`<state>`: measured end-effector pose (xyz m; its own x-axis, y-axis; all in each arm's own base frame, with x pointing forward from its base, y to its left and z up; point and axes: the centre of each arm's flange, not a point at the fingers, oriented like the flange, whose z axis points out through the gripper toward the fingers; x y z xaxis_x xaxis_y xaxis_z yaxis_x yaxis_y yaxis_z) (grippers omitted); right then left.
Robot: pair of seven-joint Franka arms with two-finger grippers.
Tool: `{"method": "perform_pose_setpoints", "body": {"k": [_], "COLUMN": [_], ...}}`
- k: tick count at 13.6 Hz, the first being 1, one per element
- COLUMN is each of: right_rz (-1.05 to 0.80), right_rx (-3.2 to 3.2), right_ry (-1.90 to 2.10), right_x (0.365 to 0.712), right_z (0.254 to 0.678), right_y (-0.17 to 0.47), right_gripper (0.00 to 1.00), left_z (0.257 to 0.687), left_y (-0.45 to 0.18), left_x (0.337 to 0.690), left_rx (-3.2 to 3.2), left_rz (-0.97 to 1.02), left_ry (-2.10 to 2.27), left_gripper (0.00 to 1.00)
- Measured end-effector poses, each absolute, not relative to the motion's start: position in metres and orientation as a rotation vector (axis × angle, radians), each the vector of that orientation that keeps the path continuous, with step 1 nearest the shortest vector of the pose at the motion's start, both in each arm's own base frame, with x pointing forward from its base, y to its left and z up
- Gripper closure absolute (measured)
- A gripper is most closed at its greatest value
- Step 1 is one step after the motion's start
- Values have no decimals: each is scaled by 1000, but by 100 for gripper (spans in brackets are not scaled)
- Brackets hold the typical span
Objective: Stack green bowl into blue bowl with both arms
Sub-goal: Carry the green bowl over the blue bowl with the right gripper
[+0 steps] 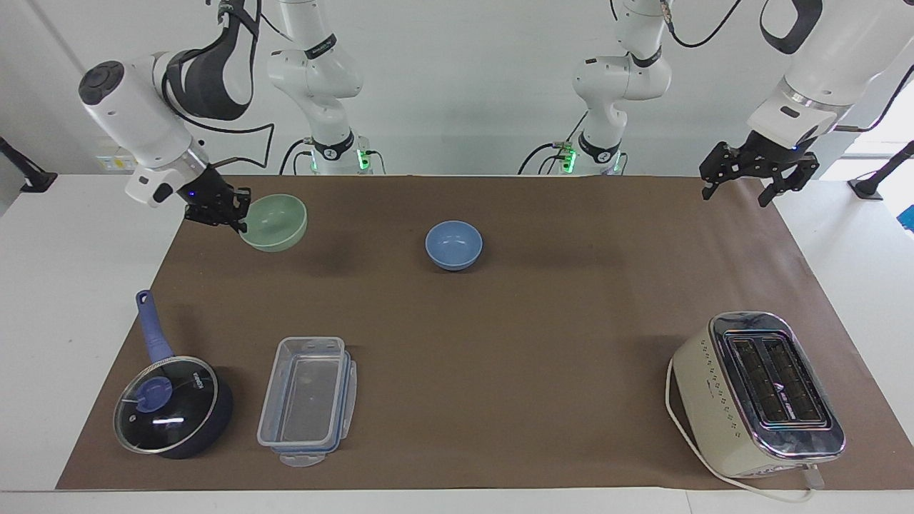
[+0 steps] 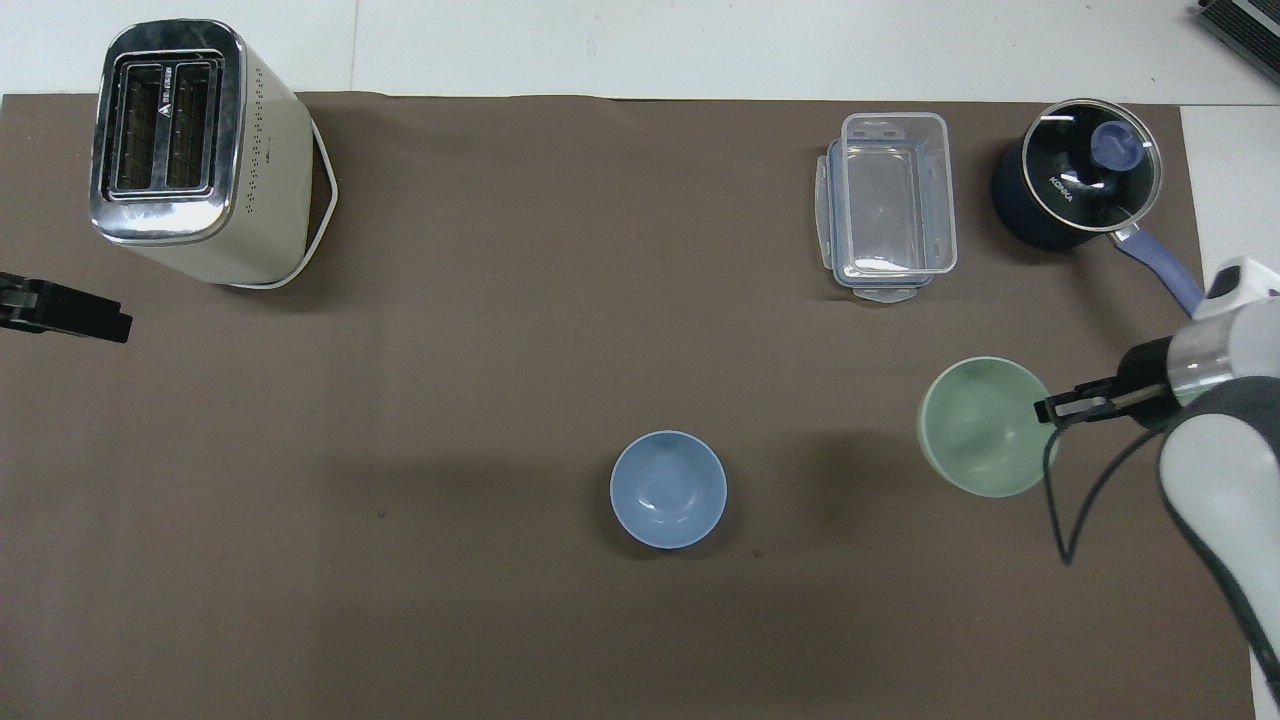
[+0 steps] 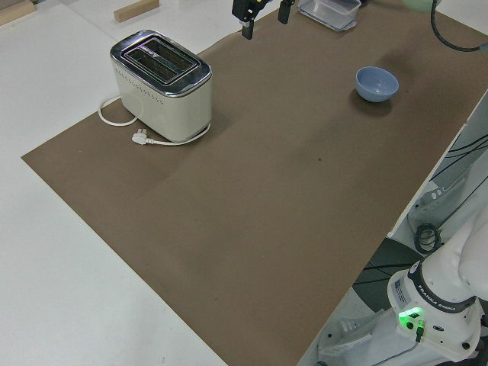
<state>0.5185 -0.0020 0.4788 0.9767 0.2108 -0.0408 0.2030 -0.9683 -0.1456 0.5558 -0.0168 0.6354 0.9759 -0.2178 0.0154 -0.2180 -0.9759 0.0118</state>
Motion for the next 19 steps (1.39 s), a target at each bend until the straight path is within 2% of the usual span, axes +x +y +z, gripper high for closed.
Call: {"method": "perform_pose_setpoints", "body": {"k": [5,9,13,19], "right_rz": [67,48,117,99], "right_rx": [-3007,-3015,-3035,-3033], "right_ry": [-245,-211,-221,-217], "right_x": [507,480,468,464], "right_z": [479,447,410,395], "right_y": [143,250,269,274], "right_gripper": [96,96,96,96], "left_z": [635,635,635,635], "left_y": [-17,-18,-20,-21], "left_x": [556,556,556,556], "left_rx": [3109,3109,3108,3110], "left_rz": [22,22,22,22], "left_ry": [-344,-346,-351,-337], "left_gripper": [0,0,0,0]}}
